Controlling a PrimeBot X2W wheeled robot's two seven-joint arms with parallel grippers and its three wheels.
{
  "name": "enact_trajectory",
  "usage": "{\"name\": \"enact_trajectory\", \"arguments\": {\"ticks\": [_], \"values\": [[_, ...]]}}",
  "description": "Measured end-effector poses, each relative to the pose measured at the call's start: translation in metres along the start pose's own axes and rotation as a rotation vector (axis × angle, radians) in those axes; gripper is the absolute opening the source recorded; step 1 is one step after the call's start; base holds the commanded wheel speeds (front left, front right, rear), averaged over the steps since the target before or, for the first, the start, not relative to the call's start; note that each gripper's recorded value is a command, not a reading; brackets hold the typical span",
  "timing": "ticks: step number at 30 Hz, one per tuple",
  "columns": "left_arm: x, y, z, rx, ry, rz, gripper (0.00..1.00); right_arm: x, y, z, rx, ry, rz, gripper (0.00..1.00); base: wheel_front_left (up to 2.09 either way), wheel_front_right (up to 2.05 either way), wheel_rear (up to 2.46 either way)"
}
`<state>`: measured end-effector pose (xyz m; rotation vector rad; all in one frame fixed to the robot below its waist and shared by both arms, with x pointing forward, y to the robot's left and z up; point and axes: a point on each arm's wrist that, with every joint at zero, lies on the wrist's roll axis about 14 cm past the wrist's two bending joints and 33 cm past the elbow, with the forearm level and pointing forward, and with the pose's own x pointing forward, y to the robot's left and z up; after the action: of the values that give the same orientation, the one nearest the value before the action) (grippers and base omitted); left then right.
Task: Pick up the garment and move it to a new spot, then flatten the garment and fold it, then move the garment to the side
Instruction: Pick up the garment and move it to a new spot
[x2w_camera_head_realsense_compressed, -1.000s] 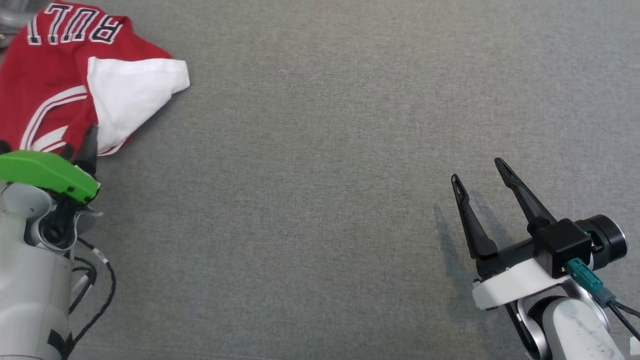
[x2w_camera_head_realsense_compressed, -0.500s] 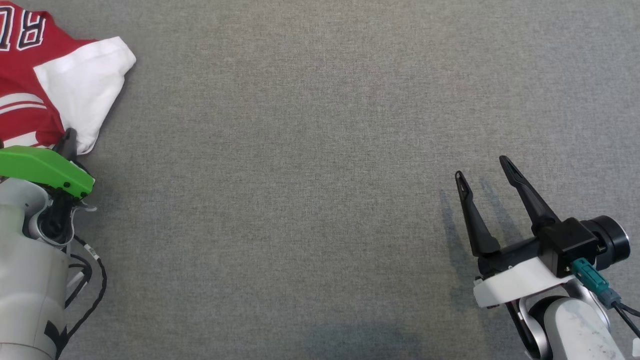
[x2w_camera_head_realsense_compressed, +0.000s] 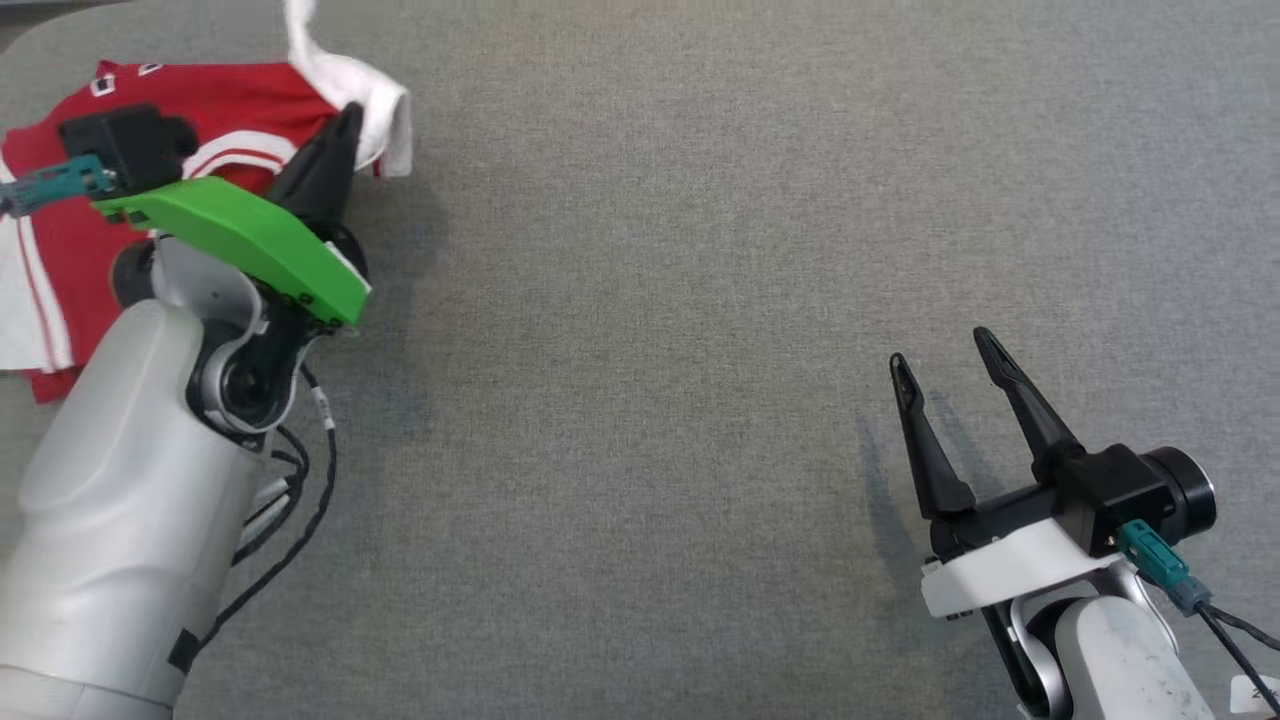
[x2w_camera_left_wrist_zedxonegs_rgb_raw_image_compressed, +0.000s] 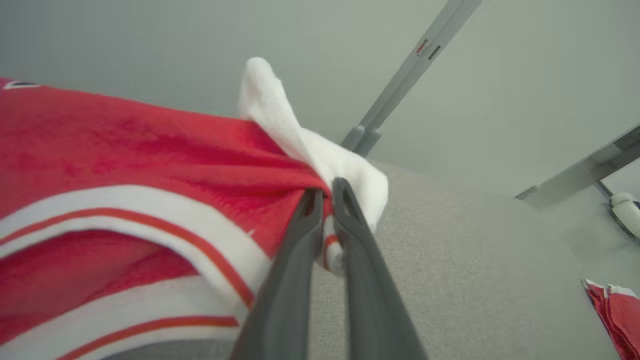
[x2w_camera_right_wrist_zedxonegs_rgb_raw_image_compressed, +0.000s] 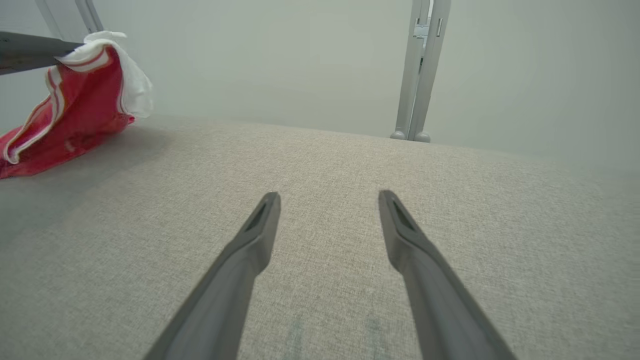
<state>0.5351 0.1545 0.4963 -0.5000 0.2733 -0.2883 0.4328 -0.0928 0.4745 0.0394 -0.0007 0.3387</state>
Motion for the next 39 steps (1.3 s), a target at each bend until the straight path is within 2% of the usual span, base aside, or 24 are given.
{"name": "enact_trajectory", "arguments": {"ticks": [6,7,8,9,17,22,25,28,34,39], "values": [[-0.004,-0.107,-0.029,0.047,0.082,-0.309,0.0,-0.014,-0.023,0.009,0.0,-0.031,-0.084,1.0,0.0,0.0,0.0],[-0.004,-0.107,-0.029,0.047,0.082,-0.309,0.0,-0.014,-0.023,0.009,0.0,-0.031,-0.084,1.0,0.0,0.0,0.0],[-0.01,-0.149,-0.04,0.062,0.112,-0.429,0.0,-0.02,-0.033,0.012,-0.005,-0.039,-0.122,1.0,0.0,0.0,0.0],[-0.01,-0.149,-0.04,0.062,0.112,-0.429,0.0,-0.02,-0.033,0.012,-0.005,-0.039,-0.122,1.0,0.0,0.0,0.0],[-0.059,-0.308,-0.063,0.025,0.167,-0.865,0.0,-0.056,-0.073,0.016,-0.015,-0.038,-0.269,1.0,0.0,0.0,0.0],[-0.102,-0.365,-0.053,-0.016,0.161,-1.065,0.0,-0.088,-0.099,0.009,-0.01,-0.008,-0.379,1.0,0.0,0.0,0.0],[-0.109,-0.361,-0.047,-0.004,0.151,-1.063,0.0,-0.097,-0.106,0.007,-0.011,0.0,-0.411,1.0,0.0,0.0,0.0],[-0.086,-0.314,-0.049,0.035,0.147,-0.887,0.0,-0.096,-0.103,0.003,-0.001,0.01,-0.402,1.0,0.0,0.0,0.0],[-0.053,-0.221,-0.057,0.009,0.137,-0.563,0.0,-0.079,-0.088,-0.001,0.008,0.012,-0.34,1.0,0.0,0.0,0.0],[-0.045,-0.166,-0.072,0.001,0.15,-0.388,0.0,-0.062,-0.069,-0.002,0.001,0.013,-0.268,1.0,0.0,0.0,0.0]]}}
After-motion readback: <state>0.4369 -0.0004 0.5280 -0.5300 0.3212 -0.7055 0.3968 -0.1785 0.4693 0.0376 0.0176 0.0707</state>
